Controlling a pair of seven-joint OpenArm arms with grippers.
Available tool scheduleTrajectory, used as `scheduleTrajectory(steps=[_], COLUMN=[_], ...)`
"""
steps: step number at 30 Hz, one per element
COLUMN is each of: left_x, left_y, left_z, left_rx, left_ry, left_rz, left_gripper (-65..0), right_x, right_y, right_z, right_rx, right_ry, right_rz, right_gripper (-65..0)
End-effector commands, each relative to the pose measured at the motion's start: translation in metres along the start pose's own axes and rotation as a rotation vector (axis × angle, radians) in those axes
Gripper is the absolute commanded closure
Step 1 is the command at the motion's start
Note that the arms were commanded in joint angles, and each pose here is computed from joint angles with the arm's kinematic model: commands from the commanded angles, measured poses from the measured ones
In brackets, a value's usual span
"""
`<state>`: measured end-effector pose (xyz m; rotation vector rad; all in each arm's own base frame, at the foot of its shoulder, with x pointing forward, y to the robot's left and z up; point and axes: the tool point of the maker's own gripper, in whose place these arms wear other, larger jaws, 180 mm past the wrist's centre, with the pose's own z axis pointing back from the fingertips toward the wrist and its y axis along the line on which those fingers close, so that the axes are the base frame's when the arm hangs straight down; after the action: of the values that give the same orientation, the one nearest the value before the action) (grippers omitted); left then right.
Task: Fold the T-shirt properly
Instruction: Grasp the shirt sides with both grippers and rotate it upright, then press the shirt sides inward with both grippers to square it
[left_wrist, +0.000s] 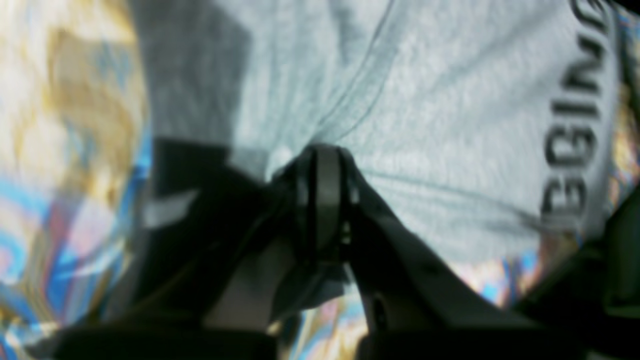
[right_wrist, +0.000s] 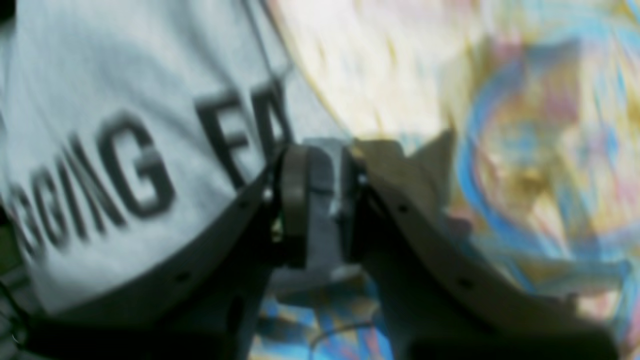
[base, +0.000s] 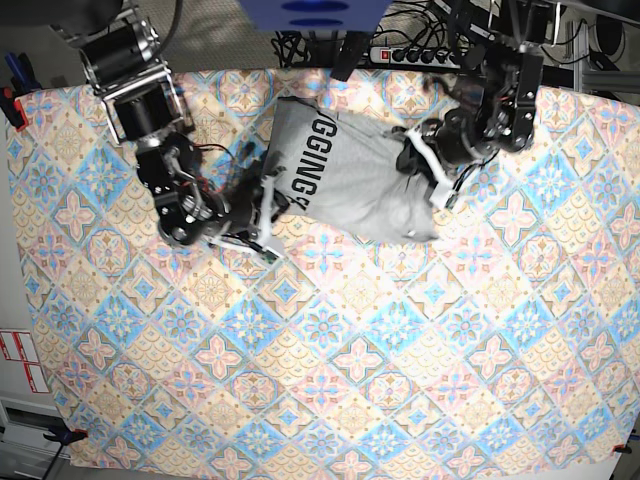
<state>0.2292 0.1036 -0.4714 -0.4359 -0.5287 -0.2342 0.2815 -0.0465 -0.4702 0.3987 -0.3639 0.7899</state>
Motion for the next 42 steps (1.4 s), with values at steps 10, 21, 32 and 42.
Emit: scheduleTrajectory(steps=[10,21,32,42], left_x=[0.081,0.091,0.055,0.060], left_y=[-0.026,-0.005,0.033,0.015], left_z=[-0.028,-0.002,0.026,0.002], left_rx=[0.068,0.174,0.247,0.183], left_ry=[-0.084,-0.126,-0.144,-0.152], left_rz=[-0.232,-0.282,-0.077,-0.002], left_gripper=[0.0,0.0,0.0,0.0], right_x=[-0.019,-0.019,0.067,0.076], right_y=[0.028,0.014,-0.025,-0.006], right_z=[0.041,0.064,0.062,0.035], right_rx=[-0.033,-0.097,-0.127,-0.043], right_ry=[-0.029,-0.083,-0.302,-0.281], right_rz=[0.146,0.113,-0.078,-0.113], right_gripper=[-10.5,-10.5,-10.5,-10.5])
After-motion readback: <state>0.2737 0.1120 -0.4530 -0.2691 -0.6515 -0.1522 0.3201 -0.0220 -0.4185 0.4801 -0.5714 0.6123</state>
